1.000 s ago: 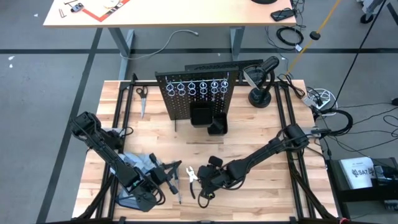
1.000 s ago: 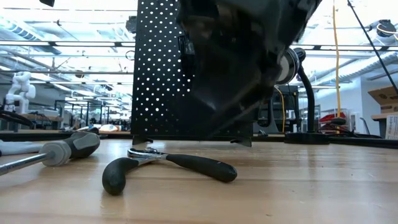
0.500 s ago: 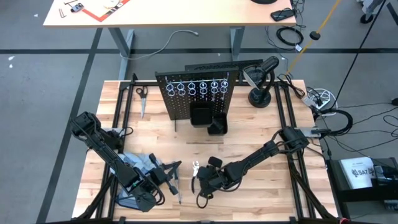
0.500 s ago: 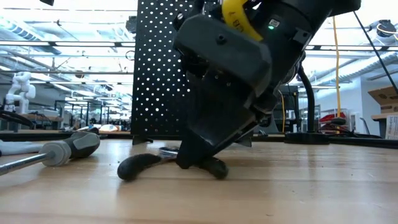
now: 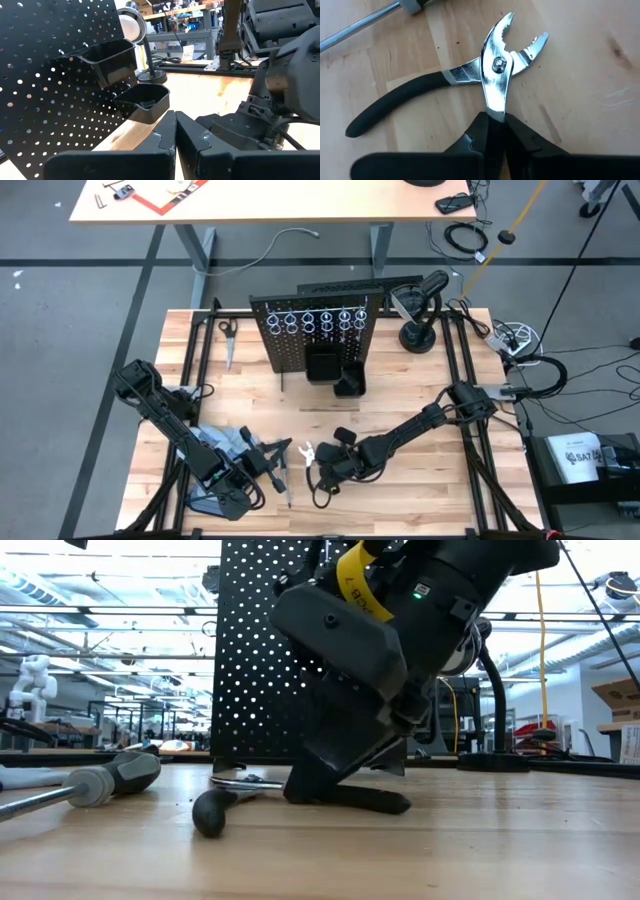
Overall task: Hang tools onto peg board
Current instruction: Hang the black pliers on the black pegboard
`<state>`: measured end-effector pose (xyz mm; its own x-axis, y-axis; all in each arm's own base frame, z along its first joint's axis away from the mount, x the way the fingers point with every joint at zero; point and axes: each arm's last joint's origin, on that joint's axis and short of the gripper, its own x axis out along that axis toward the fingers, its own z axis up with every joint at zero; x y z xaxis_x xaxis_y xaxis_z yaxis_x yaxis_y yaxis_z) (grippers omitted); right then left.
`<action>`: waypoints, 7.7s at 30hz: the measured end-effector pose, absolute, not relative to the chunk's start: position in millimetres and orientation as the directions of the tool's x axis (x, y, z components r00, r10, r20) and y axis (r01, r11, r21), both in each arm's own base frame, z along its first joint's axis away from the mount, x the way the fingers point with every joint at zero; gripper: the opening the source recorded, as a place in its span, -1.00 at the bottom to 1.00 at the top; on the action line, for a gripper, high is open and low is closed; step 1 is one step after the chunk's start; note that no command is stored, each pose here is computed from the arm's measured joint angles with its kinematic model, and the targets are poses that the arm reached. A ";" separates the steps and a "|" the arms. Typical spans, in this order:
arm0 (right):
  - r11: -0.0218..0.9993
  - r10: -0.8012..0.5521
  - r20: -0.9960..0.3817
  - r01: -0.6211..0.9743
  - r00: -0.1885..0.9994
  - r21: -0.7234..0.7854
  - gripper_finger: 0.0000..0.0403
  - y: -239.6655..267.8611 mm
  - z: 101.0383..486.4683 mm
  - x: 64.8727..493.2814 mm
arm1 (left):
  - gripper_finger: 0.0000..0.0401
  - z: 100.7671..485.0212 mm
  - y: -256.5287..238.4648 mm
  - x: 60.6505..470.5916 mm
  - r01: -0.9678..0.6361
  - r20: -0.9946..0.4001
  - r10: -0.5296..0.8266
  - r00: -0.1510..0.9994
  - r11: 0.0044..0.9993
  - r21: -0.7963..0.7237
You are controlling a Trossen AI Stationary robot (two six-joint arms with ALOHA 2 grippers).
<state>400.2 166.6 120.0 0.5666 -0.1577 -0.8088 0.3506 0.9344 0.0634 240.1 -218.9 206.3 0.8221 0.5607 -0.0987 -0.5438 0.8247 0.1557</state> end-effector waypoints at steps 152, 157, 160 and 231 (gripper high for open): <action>0.476 -0.616 0.415 0.737 0.669 -0.480 -0.87 -20.9 418.6 417.3 | -0.95 283.9 -213.8 244.0 -0.554 0.048 0.554 0.831 0.820 0.140; 0.481 -0.621 0.381 0.717 0.685 -0.505 -0.87 -22.9 414.8 419.5 | -0.95 283.9 -213.8 244.0 -0.554 0.048 0.554 0.831 0.820 0.140; 0.466 -0.629 0.372 0.714 0.683 -0.523 -0.87 -22.9 414.0 419.7 | -0.95 283.9 -213.8 244.0 -0.554 0.048 0.554 0.831 0.820 0.140; 0.418 -0.752 0.295 0.772 0.590 -0.478 -1.00 17.5 413.4 414.1 | -0.95 283.6 -213.9 243.9 -0.554 0.047 0.553 0.832 0.820 0.146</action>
<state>414.1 17.5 413.4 0.5898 -0.7519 0.2947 0.7722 0.4183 -0.4782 243.9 -213.9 283.6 0.8316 0.5534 0.0471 -0.5538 0.8197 0.1461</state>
